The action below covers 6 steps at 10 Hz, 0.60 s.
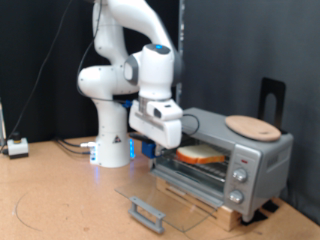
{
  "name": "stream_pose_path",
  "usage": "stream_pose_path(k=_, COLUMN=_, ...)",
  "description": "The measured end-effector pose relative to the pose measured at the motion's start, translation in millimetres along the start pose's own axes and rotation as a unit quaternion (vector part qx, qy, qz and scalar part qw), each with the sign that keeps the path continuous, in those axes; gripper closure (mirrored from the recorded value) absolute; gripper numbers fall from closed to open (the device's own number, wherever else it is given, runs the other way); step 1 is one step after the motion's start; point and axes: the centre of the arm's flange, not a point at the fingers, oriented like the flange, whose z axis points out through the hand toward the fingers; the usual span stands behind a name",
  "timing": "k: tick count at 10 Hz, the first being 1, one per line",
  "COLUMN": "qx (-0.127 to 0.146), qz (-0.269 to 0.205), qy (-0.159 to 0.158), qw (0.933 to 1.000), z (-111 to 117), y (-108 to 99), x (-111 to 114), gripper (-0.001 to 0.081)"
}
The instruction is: Make a piece of toast with the oven
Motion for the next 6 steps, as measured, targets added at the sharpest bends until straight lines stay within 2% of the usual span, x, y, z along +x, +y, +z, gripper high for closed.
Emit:
stream_pose_path(k=4, qx=0.009, qz=0.013, qy=-0.002, qw=0.9999, z=6, y=5, x=-10, gripper=0.0409)
stream_pose_path(k=6, qx=0.018, qz=0.038, qy=0.028, qw=0.9987, z=7, y=8, x=-16, gripper=0.0409)
